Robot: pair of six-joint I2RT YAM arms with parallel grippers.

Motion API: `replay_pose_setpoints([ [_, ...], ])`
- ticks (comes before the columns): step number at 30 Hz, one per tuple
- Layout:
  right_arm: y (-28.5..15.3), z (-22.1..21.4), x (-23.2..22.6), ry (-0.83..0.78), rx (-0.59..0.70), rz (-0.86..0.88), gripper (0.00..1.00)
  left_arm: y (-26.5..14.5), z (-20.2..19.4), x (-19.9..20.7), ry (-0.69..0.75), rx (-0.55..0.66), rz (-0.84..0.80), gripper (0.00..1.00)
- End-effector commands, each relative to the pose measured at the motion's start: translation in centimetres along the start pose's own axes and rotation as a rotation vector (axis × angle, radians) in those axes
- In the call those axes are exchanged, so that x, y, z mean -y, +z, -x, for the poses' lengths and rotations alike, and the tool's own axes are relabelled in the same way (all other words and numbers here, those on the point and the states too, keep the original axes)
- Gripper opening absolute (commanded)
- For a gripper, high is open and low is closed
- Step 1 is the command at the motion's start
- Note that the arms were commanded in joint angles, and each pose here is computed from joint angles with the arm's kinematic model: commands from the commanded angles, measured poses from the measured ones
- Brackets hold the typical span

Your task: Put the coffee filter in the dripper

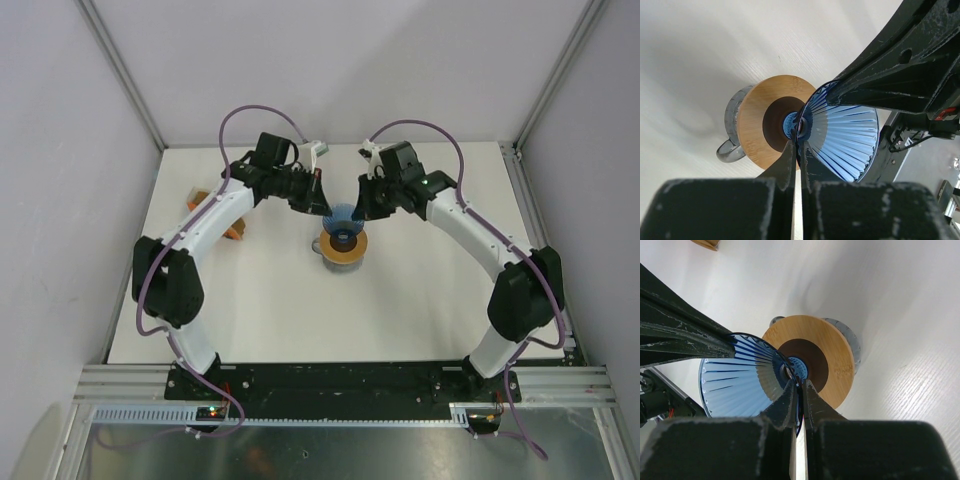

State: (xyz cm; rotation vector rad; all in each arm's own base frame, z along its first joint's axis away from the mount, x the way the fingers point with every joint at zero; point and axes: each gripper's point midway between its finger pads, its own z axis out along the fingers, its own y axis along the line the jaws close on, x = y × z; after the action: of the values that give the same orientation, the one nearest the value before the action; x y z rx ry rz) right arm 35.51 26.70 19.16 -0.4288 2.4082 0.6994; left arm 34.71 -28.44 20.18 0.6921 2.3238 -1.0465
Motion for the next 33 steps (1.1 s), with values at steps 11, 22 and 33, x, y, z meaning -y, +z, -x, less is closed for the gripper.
replay_pose_setpoints([
  [11, 1.7, -5.2, 3.7, 0.03, -0.147, -0.102, 0.0, 2.0, -8.3, -2.6, -0.063, -0.235, 0.055, 0.0],
  [22, 2.2, -5.7, 3.7, 0.023, -0.16, -0.109, 0.0, 2.7, -11.0, -4.0, -0.081, -0.3, 0.083, 0.0],
  [33, 3.0, -6.7, 4.1, 0.033, -0.192, -0.109, 0.0, 3.5, -12.9, -4.8, -0.114, -0.35, 0.079, 0.0],
])
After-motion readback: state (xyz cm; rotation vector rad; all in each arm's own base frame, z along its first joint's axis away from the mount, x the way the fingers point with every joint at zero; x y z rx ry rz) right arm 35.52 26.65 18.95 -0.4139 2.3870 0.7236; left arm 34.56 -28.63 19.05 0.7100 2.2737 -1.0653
